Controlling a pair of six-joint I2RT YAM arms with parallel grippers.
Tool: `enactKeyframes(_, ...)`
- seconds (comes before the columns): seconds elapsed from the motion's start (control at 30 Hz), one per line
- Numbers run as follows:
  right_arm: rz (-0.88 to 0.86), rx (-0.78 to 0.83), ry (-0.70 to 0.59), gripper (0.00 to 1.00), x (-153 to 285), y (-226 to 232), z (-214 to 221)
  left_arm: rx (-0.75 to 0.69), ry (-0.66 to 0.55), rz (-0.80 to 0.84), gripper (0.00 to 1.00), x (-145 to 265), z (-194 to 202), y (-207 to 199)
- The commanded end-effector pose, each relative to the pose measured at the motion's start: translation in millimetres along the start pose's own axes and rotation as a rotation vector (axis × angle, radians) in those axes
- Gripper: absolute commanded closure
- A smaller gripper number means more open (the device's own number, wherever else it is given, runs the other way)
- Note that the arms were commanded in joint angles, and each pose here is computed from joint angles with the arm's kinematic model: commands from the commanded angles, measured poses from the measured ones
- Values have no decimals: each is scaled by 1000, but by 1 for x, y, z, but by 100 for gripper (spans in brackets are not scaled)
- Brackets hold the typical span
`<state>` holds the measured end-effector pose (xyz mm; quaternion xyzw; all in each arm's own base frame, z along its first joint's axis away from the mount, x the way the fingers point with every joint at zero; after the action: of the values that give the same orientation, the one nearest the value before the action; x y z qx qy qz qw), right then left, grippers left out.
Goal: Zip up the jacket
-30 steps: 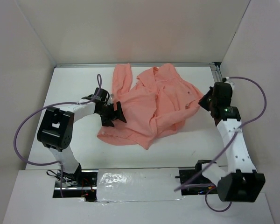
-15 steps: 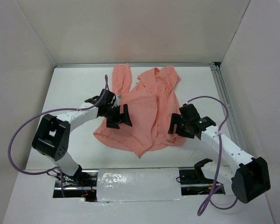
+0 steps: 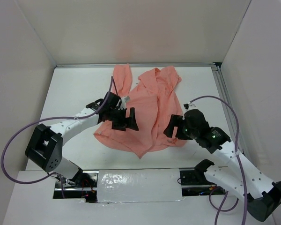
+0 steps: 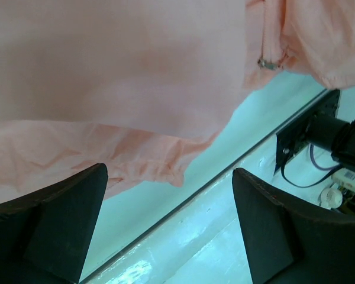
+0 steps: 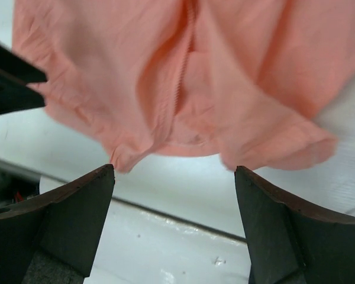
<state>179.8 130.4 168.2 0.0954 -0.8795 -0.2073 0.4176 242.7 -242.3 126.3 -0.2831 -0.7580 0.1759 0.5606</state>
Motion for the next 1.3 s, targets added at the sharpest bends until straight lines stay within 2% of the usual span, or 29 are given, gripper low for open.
enactKeyframes(0.0,-112,71,49,11,4,30,9,-14,28,33,1,-2,17,-9)
enactKeyframes(0.23,67,104,130,18,-34,23,31,-17,78,49,1,-15,39,-8)
enactKeyframes(0.3,173,82,133,40,-47,8,32,-25,86,45,1,-18,44,-8)
enactKeyframes(0.33,207,71,134,43,-51,2,32,-26,87,41,1,-18,44,-8)
enactKeyframes(0.4,278,47,138,37,-62,-11,30,-28,98,36,1,-20,47,-7)
enactKeyframes(0.63,388,39,111,37,-85,-35,22,-35,114,27,1,-26,51,-7)
enactKeyframes(0.8,445,55,139,39,-98,-51,27,-33,124,13,3,-29,53,-5)
enactKeyframes(1.0,432,61,169,44,-117,-57,31,-40,126,2,5,-31,52,-5)
enactKeyframes(1.07,414,60,180,49,-122,-55,32,-39,127,-3,6,-33,51,-4)
enactKeyframes(1.17,394,56,183,65,-125,-51,32,-39,125,-4,6,-33,50,-5)
enactKeyframes(1.2,386,56,181,76,-125,-50,32,-39,126,-5,6,-33,50,-5)
enactKeyframes(1.23,379,54,180,82,-124,-49,31,-42,123,-2,6,-32,50,-6)
enactKeyframes(1.27,361,51,181,84,-122,-46,31,-43,127,-3,6,-32,51,-7)
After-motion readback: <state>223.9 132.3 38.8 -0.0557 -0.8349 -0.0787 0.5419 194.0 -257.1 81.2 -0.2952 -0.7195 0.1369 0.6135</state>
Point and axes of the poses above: each gripper's point midway between its finger pads, its own x axis back along the fingers, its own y axis along the line the jaws close on, z = x × y, the point moved 2 cm from there along x, back along the fingers, and after that the axes turned 2 degrees about -x, right-handed, at the moved point
